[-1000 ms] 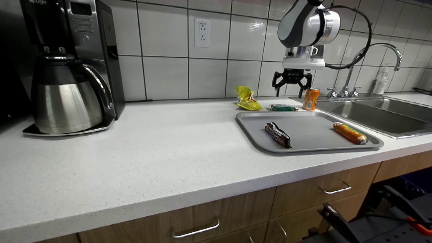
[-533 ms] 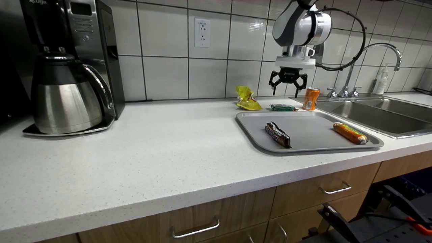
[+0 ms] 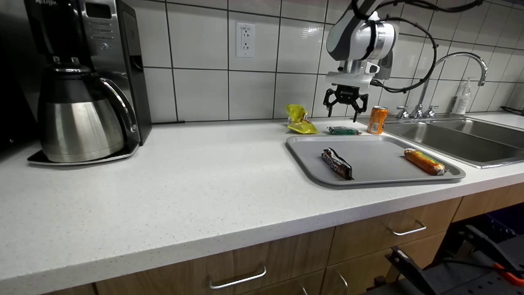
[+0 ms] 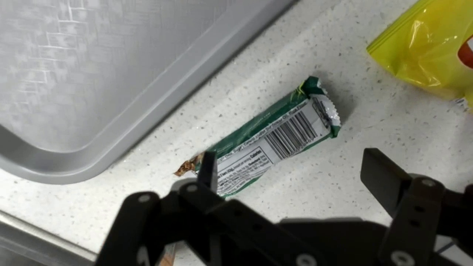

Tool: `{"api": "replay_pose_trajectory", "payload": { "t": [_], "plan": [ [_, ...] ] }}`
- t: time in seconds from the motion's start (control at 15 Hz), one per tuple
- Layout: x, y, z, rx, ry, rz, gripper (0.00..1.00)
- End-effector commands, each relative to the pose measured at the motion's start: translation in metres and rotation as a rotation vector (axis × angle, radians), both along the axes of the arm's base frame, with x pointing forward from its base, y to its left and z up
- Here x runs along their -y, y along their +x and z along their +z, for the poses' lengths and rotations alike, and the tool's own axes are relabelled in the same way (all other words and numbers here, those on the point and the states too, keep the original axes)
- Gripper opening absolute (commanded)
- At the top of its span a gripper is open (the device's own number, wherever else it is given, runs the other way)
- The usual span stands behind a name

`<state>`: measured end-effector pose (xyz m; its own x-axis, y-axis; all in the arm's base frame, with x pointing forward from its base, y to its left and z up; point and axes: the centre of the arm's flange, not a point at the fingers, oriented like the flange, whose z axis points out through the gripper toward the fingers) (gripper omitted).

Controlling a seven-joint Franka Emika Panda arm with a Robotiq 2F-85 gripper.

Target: Pick up the orange rectangular object and put it on the gray tray, pick up the brown snickers chocolate bar and put it on the gray tray, pick up the green rectangular object and put it on the gray tray

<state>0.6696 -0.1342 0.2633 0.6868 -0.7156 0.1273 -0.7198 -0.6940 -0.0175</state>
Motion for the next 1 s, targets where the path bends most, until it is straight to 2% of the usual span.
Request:
{"api": "replay_pose_trajectory", "payload": {
  "t": [0.0, 0.6, 0.93],
  "plan": [
    [0.003, 0.015, 0.000, 0.006, -0.004, -0.122, 1.00],
    [-0.003, 0.016, -0.015, -0.017, 0.026, -0.301, 1.00],
    [-0.004, 0.016, -0.016, -0.029, 0.052, -0.334, 1.00]
  ]
}}
